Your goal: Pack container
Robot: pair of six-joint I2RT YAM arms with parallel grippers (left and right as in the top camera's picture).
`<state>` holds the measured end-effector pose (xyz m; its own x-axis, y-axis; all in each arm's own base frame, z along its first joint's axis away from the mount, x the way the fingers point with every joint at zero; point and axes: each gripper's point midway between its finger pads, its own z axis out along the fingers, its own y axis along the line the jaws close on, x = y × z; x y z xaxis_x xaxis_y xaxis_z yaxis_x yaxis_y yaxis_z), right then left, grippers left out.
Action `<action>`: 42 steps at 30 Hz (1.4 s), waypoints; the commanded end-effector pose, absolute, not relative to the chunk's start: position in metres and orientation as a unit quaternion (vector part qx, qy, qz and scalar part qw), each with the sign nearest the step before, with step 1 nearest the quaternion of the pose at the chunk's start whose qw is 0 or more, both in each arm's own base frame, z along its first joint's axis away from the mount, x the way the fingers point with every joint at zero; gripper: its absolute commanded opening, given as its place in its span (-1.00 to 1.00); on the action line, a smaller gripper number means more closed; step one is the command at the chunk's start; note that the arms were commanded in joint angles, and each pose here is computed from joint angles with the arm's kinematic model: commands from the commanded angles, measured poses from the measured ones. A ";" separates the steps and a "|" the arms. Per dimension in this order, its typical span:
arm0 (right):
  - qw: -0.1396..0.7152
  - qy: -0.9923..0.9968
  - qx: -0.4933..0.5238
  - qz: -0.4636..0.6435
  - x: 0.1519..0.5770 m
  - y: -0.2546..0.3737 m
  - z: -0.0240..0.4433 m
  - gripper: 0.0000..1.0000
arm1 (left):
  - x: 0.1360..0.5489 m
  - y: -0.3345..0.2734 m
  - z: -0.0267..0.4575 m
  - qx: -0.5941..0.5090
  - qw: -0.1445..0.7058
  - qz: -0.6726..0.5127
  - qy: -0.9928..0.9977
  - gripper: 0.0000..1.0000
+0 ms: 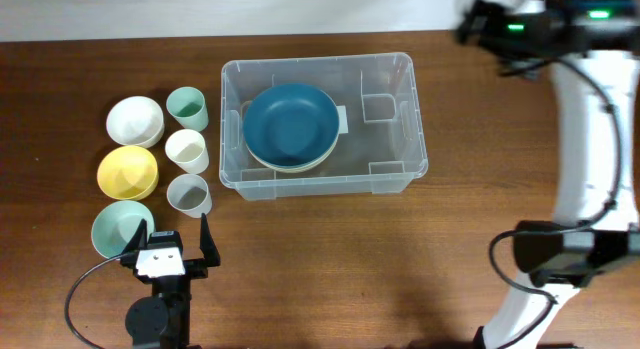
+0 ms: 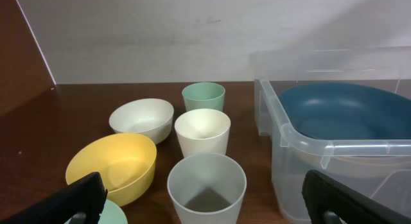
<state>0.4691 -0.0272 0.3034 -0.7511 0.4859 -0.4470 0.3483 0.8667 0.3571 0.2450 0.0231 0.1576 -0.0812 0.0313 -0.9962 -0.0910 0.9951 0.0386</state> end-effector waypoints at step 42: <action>0.101 0.849 0.517 0.037 0.294 -0.262 0.242 0.98 | 0.245 0.023 0.156 -0.014 0.677 0.049 0.735 1.00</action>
<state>0.2964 -0.2630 0.2397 -0.4353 0.8914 -0.1258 0.8744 0.4519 0.1765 0.2450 0.0231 0.1575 -0.0816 0.0312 -0.9962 -0.0910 0.9951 0.0386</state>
